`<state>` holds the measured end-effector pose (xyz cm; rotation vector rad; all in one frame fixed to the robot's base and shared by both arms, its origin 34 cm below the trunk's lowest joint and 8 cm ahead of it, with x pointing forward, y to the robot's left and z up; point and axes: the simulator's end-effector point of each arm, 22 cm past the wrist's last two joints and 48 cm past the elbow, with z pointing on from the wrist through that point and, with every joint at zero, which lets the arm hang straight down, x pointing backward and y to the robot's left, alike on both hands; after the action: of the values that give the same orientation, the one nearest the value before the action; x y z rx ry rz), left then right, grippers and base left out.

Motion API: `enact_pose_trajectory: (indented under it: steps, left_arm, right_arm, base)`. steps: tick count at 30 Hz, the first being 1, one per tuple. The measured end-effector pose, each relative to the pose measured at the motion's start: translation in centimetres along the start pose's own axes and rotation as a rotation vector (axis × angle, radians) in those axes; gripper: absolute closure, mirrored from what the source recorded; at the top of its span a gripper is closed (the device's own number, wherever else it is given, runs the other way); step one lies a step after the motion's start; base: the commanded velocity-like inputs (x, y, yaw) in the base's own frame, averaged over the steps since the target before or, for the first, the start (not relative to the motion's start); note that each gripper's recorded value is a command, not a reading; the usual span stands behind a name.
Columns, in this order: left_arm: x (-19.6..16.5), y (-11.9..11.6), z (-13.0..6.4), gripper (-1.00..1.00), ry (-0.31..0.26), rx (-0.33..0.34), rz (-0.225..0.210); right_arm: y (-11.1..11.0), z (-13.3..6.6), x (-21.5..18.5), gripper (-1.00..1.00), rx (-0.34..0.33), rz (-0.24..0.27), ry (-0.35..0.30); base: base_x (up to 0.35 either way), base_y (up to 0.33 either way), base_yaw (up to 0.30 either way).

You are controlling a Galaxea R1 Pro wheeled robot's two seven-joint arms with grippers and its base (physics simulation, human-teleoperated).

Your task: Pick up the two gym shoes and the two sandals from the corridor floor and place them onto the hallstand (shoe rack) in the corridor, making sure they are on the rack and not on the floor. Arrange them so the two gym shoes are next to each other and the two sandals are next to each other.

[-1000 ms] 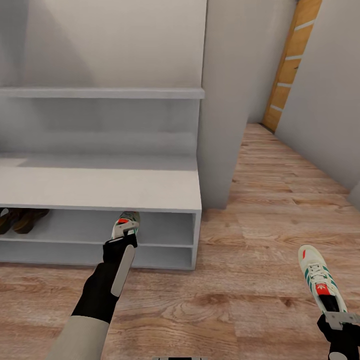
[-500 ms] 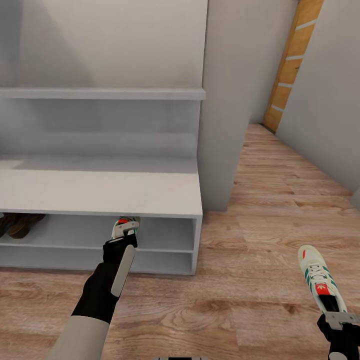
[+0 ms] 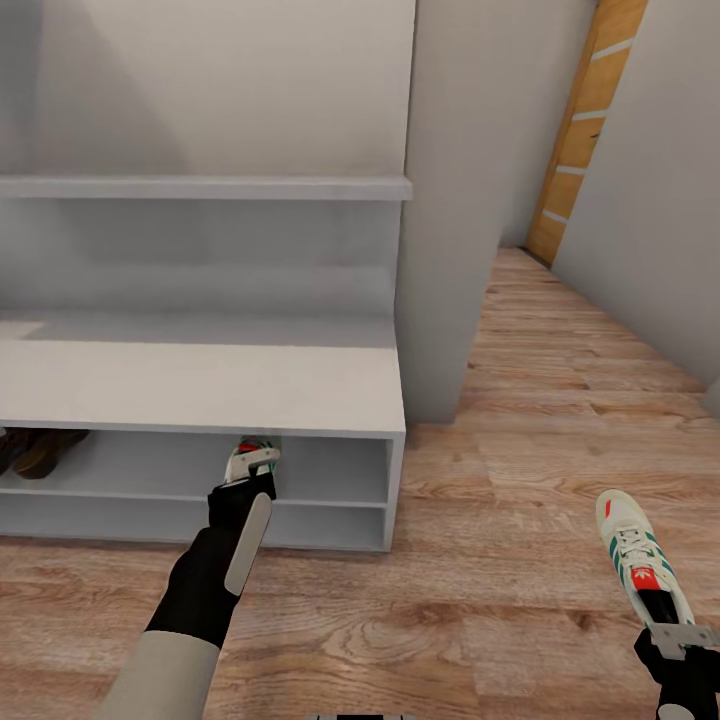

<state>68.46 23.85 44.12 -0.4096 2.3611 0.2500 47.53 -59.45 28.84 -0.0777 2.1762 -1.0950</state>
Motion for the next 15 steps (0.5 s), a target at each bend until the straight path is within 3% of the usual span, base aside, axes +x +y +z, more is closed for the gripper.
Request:
enact_pose_trajectory:
  steps: [15]
  left_arm:
    - [0.14, 0.02, 0.07, 1.0, 0.003, -0.001, 0.001]
  right_arm:
    - [0.04, -0.02, -0.01, 1.0, 0.0, 0.0, 0.0]
  base:
    - [0.0, 0.0, 0.0]
